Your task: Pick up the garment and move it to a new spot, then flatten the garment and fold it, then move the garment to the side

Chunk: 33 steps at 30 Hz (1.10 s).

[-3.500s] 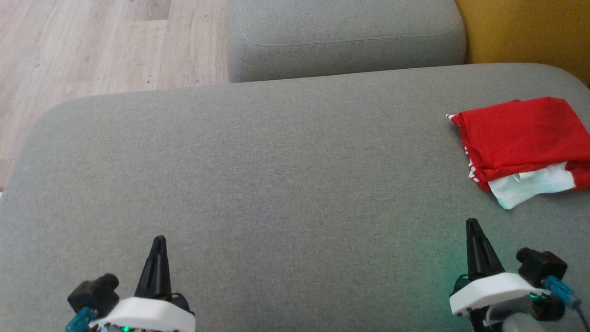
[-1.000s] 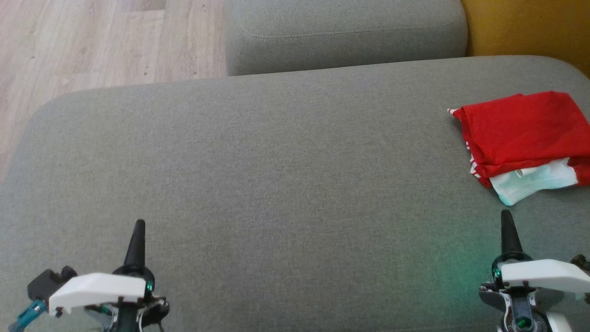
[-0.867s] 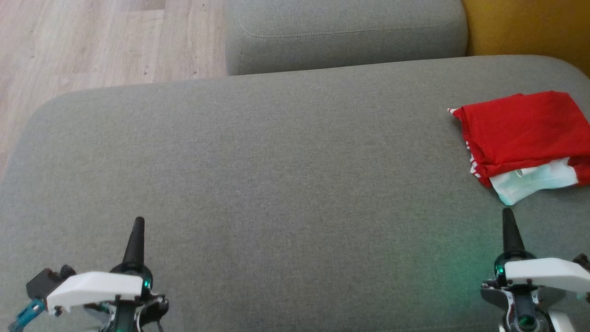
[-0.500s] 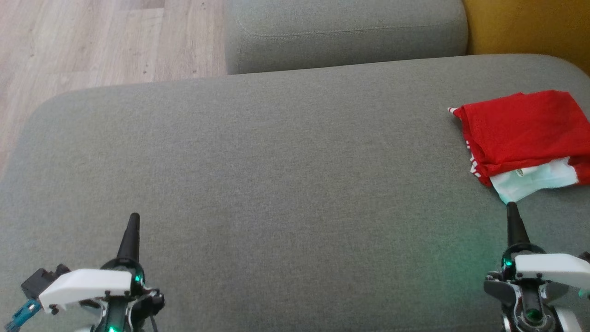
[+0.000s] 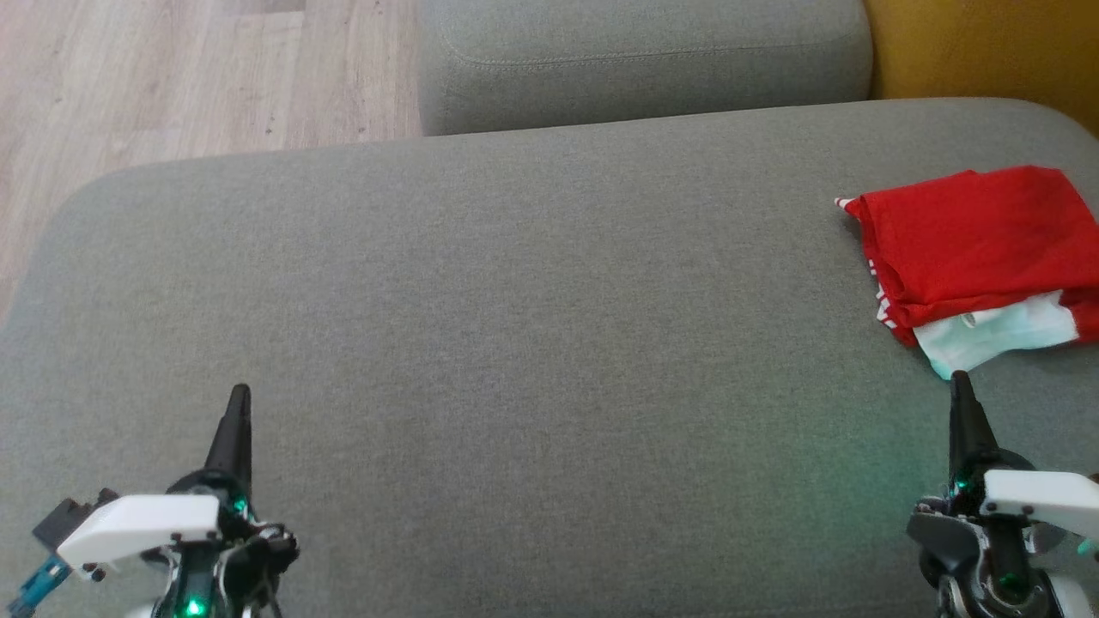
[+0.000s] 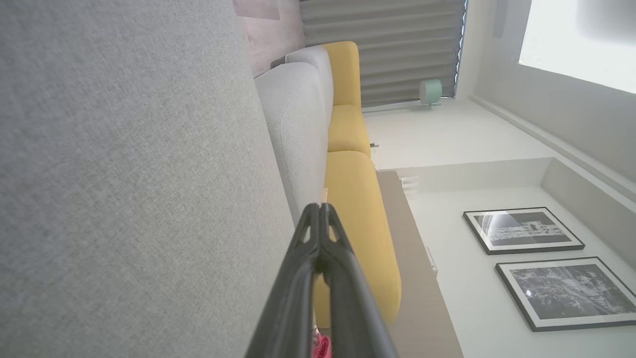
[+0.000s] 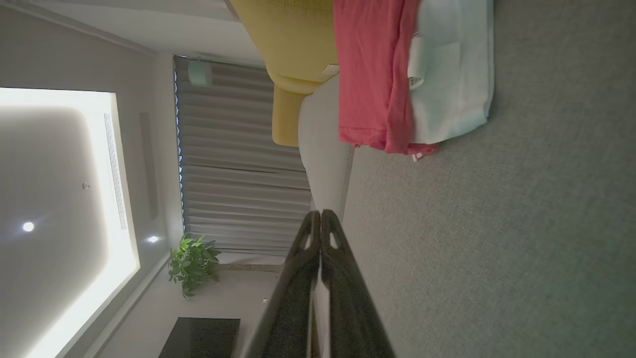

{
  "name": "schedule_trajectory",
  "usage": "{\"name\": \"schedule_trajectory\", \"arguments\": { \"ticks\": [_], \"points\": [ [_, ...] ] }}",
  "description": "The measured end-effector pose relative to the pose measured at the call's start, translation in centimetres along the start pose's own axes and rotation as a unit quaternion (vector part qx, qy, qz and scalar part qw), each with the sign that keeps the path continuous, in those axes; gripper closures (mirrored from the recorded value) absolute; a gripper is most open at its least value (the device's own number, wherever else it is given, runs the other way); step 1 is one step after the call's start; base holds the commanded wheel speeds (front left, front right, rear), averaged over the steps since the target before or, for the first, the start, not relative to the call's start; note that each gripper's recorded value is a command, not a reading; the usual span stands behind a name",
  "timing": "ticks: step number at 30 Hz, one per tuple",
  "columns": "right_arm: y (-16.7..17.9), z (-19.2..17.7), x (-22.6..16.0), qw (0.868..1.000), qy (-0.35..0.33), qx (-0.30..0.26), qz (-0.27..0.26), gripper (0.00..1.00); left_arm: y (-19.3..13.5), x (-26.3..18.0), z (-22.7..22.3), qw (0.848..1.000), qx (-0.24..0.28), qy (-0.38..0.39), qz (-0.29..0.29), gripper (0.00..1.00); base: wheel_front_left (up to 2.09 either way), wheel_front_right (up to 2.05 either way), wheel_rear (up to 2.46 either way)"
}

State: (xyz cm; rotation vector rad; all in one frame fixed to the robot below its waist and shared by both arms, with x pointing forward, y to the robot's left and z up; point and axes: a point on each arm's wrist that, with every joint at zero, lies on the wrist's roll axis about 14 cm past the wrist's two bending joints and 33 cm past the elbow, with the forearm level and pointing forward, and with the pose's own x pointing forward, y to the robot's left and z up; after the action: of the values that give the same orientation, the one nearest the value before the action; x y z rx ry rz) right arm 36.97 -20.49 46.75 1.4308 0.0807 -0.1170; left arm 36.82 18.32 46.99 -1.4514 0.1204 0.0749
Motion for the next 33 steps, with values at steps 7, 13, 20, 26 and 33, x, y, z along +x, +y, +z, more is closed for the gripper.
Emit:
{"name": "schedule_trajectory", "arguments": {
  "ticks": [7, 13, 20, 26, 33],
  "points": [
    [0.16, 0.19, 0.03, 0.999, 0.000, 0.033, 0.004, 1.00, 0.01, 0.02, 0.14, 1.000, -0.029, 0.000, -0.003, 1.00, 0.00, 0.00, 0.00],
    [0.51, 0.35, 0.07, 0.998, 0.000, 0.066, 0.012, 1.00, -0.67, 0.44, 0.17, 0.998, -0.058, 0.005, -0.016, 1.00, 0.00, 0.00, 0.00],
    [0.56, 0.40, 0.08, 0.997, 0.000, 0.071, 0.013, 1.00, -0.73, 0.47, 0.33, 0.998, -0.065, 0.003, -0.017, 1.00, 0.00, 0.00, 0.00],
    [0.56, 0.40, 0.08, 0.997, 0.000, 0.071, 0.013, 1.00, -0.70, 0.47, 0.48, 0.998, -0.065, 0.001, -0.017, 1.00, 0.00, 0.00, 0.00],
    [0.56, 0.40, 0.08, 0.997, 0.000, 0.071, 0.013, 1.00, -0.66, 0.46, 0.57, 0.998, -0.066, -0.001, -0.016, 1.00, 0.00, 0.00, 0.00]
  ]
}}
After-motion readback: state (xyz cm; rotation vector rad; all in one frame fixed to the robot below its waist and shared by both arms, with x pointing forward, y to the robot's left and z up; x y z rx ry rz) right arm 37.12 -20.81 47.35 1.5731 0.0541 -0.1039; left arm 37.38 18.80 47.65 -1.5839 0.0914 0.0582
